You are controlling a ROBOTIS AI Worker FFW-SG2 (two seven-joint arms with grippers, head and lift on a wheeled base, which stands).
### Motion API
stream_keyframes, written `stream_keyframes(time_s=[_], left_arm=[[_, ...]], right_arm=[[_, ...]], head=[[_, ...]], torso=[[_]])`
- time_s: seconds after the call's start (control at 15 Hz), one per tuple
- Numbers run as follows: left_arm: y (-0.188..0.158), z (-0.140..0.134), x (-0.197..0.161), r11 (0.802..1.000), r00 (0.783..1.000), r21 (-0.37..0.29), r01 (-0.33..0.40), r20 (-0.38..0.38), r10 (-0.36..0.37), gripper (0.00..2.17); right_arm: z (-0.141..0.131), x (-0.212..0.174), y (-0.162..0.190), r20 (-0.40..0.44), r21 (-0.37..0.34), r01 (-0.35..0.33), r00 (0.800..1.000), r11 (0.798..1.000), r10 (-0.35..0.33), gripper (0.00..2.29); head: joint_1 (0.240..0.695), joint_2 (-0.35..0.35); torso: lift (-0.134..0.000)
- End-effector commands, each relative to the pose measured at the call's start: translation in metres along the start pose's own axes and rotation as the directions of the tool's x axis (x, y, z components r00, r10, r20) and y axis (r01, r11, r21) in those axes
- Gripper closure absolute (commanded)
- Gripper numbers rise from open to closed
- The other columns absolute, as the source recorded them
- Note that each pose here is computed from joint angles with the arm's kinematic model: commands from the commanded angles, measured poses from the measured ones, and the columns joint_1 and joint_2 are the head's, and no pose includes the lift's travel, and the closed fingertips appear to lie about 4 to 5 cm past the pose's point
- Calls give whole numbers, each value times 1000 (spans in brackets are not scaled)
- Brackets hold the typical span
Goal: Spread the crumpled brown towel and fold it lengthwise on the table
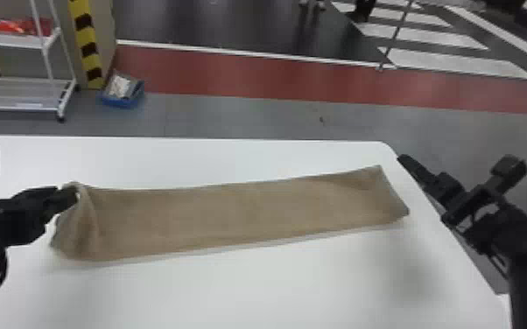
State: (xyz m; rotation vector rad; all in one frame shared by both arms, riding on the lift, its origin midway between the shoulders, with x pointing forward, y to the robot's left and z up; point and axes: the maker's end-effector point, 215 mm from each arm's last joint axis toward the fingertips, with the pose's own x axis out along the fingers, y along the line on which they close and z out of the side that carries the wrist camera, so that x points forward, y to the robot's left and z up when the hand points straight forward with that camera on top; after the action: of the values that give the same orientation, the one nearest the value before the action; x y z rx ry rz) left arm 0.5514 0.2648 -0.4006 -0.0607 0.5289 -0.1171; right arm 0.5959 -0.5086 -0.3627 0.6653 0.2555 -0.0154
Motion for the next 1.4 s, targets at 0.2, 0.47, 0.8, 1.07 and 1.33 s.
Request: stream_keyframes(time_s=[0.2, 0.47, 0.8, 1.07, 1.33], left_arm=[[29, 24, -9, 996, 990, 45, -70, 124, 64, 29], [48, 23, -34, 995, 983, 19, -101, 158, 97, 29], [31, 2, -57, 991, 988, -131, -21, 150, 41, 33], [8, -7, -73, 964, 990, -264, 45, 139, -8, 36], [-12, -40, -72, 970, 999, -242, 7, 39, 3, 70]], right_arm=[[9, -11, -5, 22, -11, 6, 1000, 1000, -5, 49], [13, -28, -7, 32, -29, 3, 999, 1000, -2, 49], [-2, -57, -12, -7, -177, -5, 1000, 984, 4, 53], [4, -79, -8, 75, -288, -25, 996, 957, 49, 134], [-6, -89, -1, 81, -297, -42, 994, 954, 69, 134]], head=[[695, -217], [695, -205], [695, -212], [695, -231], [695, -262]], torso=[[-125], [-125], [-125], [-125], [-125]])
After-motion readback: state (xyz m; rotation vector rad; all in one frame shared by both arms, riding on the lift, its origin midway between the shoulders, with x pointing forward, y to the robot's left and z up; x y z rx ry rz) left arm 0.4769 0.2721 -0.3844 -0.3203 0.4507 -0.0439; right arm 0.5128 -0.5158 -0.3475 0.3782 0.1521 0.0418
